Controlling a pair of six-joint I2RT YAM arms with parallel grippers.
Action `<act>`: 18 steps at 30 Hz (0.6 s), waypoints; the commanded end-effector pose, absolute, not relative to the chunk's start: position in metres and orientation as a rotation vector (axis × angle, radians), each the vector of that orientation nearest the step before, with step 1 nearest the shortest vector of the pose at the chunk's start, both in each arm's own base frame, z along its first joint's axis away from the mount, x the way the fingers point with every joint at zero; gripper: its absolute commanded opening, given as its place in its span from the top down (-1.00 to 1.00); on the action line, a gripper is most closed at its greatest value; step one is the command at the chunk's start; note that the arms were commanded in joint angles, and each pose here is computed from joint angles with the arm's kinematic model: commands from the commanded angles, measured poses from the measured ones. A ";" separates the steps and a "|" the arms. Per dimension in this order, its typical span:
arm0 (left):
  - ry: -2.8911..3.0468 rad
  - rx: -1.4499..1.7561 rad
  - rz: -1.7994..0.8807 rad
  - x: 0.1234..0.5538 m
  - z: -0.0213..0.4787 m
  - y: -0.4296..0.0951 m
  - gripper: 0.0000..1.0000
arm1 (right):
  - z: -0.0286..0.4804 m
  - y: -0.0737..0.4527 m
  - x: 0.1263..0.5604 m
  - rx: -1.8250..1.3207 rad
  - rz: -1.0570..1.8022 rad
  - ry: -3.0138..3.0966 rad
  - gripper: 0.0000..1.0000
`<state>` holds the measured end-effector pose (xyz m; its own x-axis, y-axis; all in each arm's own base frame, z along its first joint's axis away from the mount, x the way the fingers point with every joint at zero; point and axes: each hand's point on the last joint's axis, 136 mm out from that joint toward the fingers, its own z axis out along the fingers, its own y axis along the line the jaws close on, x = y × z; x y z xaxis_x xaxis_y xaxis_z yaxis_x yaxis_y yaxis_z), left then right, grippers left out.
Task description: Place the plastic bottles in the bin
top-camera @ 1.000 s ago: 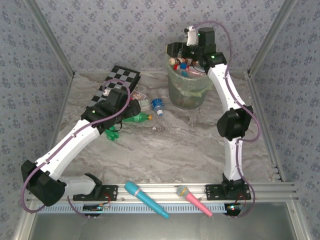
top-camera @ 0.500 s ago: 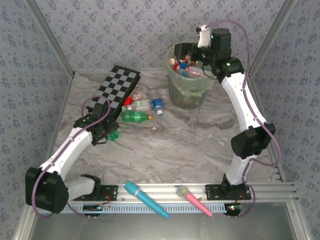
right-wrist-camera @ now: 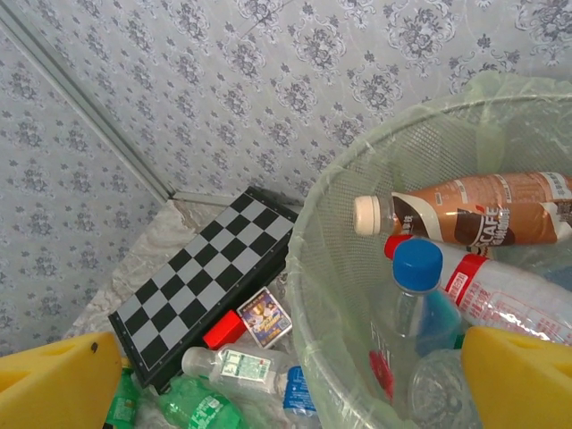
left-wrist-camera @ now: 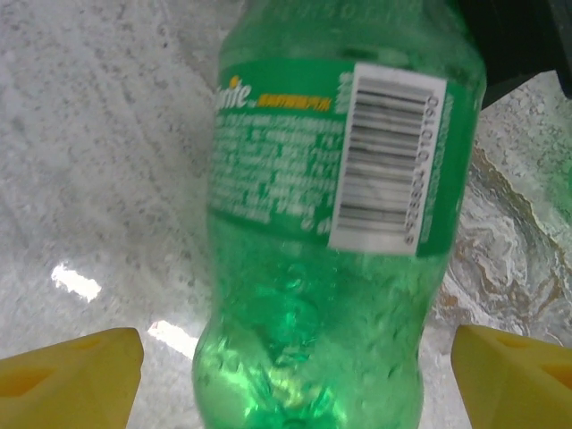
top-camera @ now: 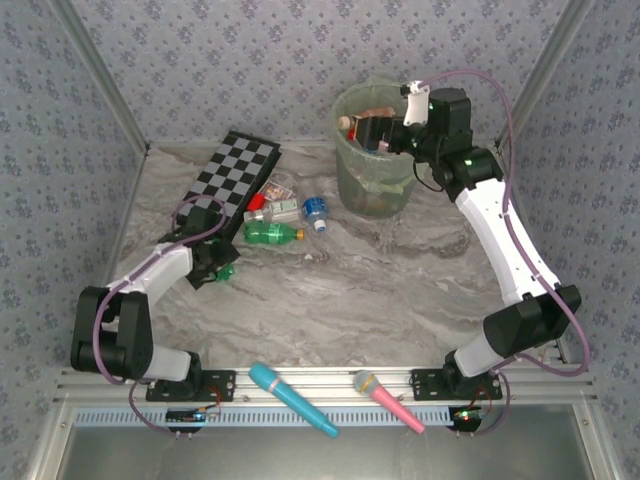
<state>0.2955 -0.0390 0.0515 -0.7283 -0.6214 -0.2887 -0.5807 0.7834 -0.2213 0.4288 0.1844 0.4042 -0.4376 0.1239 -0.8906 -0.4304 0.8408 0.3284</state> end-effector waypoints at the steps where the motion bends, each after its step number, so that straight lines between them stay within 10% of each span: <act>1: 2.617 -0.875 -0.214 0.306 0.046 -0.043 -0.78 | 0.403 0.179 0.422 -0.232 0.585 1.938 -0.99; 18: 2.570 -0.817 -0.241 0.284 0.067 -0.038 -0.31 | 0.406 0.195 0.413 -0.275 0.612 1.937 -0.99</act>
<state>0.2927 -0.0422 0.0567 -0.7327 -0.5953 -0.3300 -0.5229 0.8026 -0.2869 0.4212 0.1953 0.3956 -0.4570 0.0868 -0.8852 -0.4373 0.8447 0.3086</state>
